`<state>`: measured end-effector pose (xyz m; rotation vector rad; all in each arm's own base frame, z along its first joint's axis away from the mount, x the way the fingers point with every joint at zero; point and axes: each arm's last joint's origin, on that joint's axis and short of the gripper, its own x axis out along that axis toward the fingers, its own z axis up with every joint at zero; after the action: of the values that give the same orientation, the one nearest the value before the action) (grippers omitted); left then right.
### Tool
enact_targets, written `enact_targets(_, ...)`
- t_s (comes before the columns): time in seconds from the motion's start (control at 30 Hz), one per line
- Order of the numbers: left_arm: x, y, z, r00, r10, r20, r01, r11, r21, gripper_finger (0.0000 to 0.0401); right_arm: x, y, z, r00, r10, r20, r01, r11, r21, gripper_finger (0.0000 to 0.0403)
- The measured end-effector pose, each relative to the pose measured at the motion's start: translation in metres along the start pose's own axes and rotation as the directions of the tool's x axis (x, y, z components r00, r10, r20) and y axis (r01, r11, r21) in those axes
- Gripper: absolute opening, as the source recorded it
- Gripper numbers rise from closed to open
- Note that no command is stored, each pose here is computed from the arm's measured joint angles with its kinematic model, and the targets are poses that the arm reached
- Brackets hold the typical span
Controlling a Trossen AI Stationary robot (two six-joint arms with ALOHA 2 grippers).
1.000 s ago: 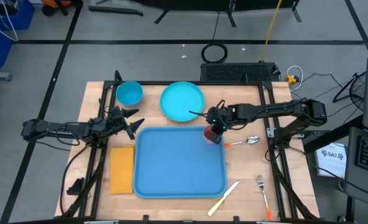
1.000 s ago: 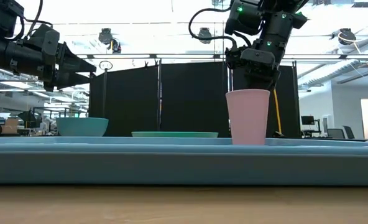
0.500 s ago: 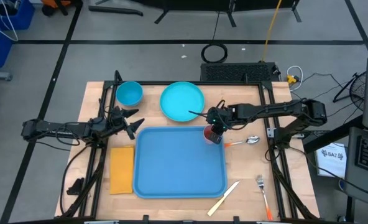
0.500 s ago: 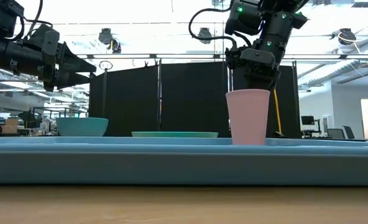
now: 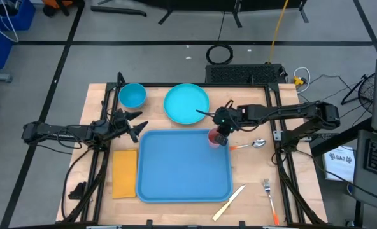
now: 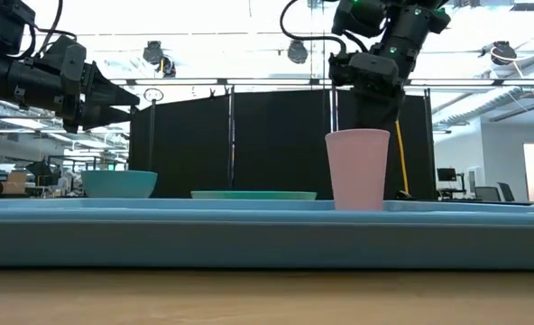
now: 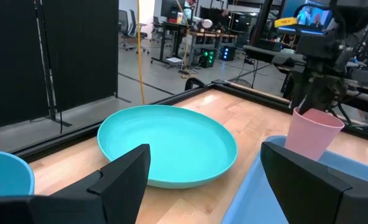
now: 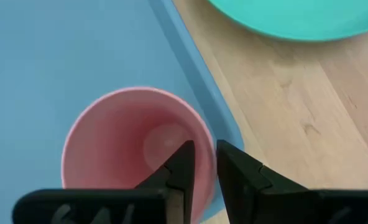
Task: Set up tray
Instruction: Put the pink cup on the blue serving tray, then put the blue plate under the pink cup on the blue serving tray
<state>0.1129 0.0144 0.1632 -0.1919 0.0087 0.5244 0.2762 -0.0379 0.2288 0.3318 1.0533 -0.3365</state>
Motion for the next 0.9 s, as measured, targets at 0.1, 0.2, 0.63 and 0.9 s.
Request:
enact_targets(0.1, 0.000, 0.000, 0.000, 1.000, -0.003, -0.002, 0.003, 1.000, 0.001, 0.0310, 0.000, 0.000, -0.001, 1.000, -0.003, -0.009, 0.003, 1.000, 0.000, 0.0059)
enact_targets(0.2, 0.000, 0.000, 0.000, 1.000, -0.007, -0.003, 0.007, 1.000, 0.000, 0.0310, 0.000, 0.000, -0.001, 1.000, -0.003, -0.010, 0.003, 1.000, -0.001, 0.0059)
enact_targets(0.63, 0.000, 0.000, 0.000, 1.000, -0.017, -0.005, 0.017, 1.000, -0.001, 0.0310, -0.025, -0.001, 0.011, 0.981, 0.049, 0.185, -0.041, 0.998, -0.048, 0.0059)
enact_targets(0.9, 0.000, -0.001, 0.000, 1.000, -0.022, 0.000, 0.022, 1.000, -0.012, 0.0310, -0.031, 0.000, 0.054, 0.838, 0.227, 0.496, -0.187, 0.974, -0.130, 0.0059)
